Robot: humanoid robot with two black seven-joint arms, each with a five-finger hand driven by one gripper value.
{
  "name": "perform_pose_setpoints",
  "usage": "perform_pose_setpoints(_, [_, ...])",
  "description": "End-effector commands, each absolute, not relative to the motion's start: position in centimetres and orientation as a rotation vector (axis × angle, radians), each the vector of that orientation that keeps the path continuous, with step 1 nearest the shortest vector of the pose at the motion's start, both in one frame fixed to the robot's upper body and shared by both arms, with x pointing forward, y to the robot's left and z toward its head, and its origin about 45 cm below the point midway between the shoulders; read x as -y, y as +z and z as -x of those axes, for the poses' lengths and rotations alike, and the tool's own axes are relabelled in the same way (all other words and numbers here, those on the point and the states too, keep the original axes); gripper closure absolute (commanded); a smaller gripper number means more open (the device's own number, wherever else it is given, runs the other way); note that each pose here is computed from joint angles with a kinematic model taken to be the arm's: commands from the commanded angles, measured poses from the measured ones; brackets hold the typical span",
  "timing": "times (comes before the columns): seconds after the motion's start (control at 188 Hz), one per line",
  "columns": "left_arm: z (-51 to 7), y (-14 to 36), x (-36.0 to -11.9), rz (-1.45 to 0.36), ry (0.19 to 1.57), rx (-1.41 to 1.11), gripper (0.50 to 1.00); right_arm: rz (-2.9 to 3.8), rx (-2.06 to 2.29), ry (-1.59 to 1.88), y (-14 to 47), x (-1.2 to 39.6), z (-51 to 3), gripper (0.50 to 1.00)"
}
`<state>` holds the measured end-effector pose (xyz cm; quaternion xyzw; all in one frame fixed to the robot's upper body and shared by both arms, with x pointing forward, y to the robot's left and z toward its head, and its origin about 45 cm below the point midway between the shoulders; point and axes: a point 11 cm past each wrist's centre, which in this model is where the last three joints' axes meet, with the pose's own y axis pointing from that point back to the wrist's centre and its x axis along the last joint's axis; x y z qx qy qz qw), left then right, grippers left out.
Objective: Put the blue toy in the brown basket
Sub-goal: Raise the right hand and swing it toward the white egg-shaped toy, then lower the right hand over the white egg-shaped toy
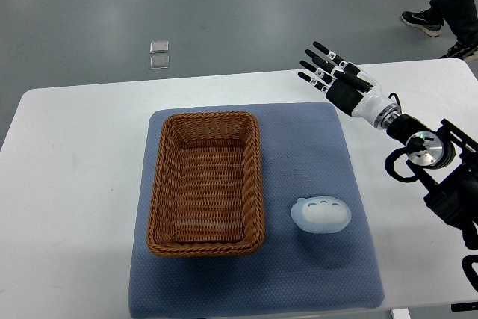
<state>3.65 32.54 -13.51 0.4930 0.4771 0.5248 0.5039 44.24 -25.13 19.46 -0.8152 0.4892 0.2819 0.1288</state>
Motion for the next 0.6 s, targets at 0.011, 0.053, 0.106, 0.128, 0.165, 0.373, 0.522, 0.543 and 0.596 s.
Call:
perform_pose_setpoints(0.011, [-4.0,-13.5,-32.4,-1.183,1.266,-1.149,0.500,2.662,-1.438,0.610,21.8,25.3,-44.5,0.591])
perform_pose_setpoints(0.053, [-4.1,-13.5,-32.4,-1.182,1.266,-1.148,0.500,2.812,-1.452,0.488,22.9,25.4,-44.7,0.591])
perform_pose_setpoints(0.106, [-4.1,-13.5,-32.4,-1.181,1.265,-1.148,0.500,3.021,-1.436,0.309,24.0,25.3,-44.5,0.591])
perform_pose_setpoints(0.128, [-4.2,-13.5,-32.4,-1.180,1.265,-1.147,0.500,3.101,-1.423,0.231,24.4,25.3,-44.4,0.591])
perform_pose_setpoints(0.165, [-4.3,-13.5,-32.3,-1.177,1.265,-1.145,0.500,3.216,-1.398,0.107,25.2,25.6,-44.2,0.591])
perform_pose_setpoints(0.373, [-4.9,-13.4,-32.3,-1.172,1.267,-1.136,0.500,3.755,-1.141,-0.539,30.2,26.8,-42.4,0.591])
perform_pose_setpoints(0.522, [-5.4,-13.3,-32.2,-1.166,1.268,-1.130,0.500,4.044,-0.890,-0.923,31.6,27.1,-39.4,0.591])
perform_pose_setpoints(0.543, [-5.4,-13.3,-32.2,-1.165,1.268,-1.128,0.500,4.076,-0.836,-0.987,31.8,27.0,-38.8,0.591])
perform_pose_setpoints(0.596, [-5.5,-13.3,-32.2,-1.164,1.269,-1.127,0.500,4.105,-0.789,-1.056,32.3,27.1,-37.9,0.591])
